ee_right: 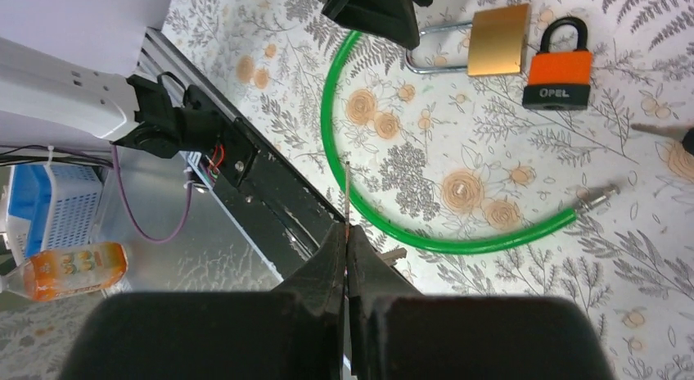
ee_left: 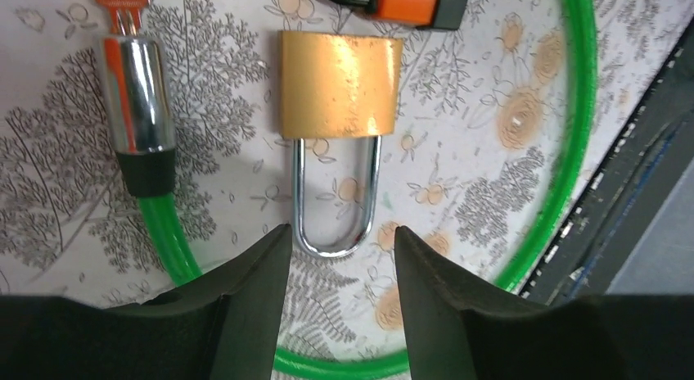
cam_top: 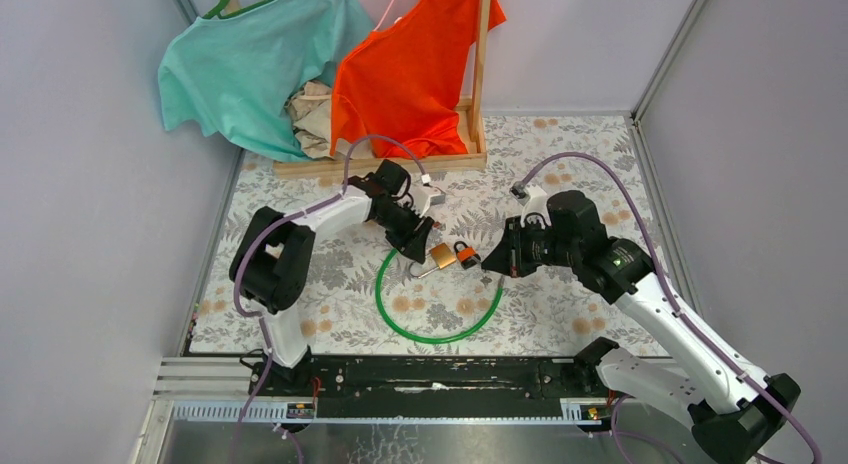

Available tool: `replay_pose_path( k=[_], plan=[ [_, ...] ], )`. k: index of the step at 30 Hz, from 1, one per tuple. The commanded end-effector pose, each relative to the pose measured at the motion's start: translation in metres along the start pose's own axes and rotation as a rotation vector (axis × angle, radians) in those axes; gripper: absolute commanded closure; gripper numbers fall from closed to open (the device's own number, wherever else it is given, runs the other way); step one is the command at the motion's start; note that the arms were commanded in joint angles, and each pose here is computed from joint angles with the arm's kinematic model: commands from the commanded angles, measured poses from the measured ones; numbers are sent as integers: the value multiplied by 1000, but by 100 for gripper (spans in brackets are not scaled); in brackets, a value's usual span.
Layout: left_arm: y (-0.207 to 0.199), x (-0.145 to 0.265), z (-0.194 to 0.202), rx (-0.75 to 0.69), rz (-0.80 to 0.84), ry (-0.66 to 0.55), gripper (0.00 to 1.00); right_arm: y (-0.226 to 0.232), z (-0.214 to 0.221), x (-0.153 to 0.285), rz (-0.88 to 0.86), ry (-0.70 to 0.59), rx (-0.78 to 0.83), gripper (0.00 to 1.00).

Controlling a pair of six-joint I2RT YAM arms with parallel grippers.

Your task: Unlock with the key

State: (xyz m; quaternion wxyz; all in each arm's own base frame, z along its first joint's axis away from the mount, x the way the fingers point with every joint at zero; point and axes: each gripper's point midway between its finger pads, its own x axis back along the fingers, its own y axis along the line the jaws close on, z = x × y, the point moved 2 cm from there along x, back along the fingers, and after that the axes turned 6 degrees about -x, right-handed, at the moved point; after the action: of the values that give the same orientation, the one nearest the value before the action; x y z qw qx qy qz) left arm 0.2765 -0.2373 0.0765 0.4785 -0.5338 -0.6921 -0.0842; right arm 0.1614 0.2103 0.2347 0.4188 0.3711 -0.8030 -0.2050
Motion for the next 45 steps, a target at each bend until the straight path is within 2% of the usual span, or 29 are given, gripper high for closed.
replay_pose_path(
  k=[1, 4, 7, 17, 26, 33, 40, 45],
  plan=[
    [6, -10, -20, -134, -35, -63, 44, -2, -10, 10, 62, -26, 23, 100],
    [-17, -15, -2, -282, 9, -1, 44, -2, -11, 9, 60, -29, 22, 100],
    [-27, -23, 16, -364, 34, 77, 45, -1, -13, 8, 55, -38, 27, 100],
    [-10, -21, 44, -550, -4, 214, 49, -1, -13, 12, 60, -40, 38, 100],
    [-5, -20, 53, -848, 28, 258, 47, 2, -14, 16, 54, -51, 48, 100],
    [-1, -22, 52, -971, 24, 281, 48, 6, -18, 23, 54, -78, 48, 100],
    [-15, -12, 56, -1132, 107, 290, 48, 3, -19, 28, 82, -88, 66, 100],
    [-20, -19, 67, -1181, 169, 344, 53, 2, -22, 31, 102, -98, 77, 100]
  ],
)
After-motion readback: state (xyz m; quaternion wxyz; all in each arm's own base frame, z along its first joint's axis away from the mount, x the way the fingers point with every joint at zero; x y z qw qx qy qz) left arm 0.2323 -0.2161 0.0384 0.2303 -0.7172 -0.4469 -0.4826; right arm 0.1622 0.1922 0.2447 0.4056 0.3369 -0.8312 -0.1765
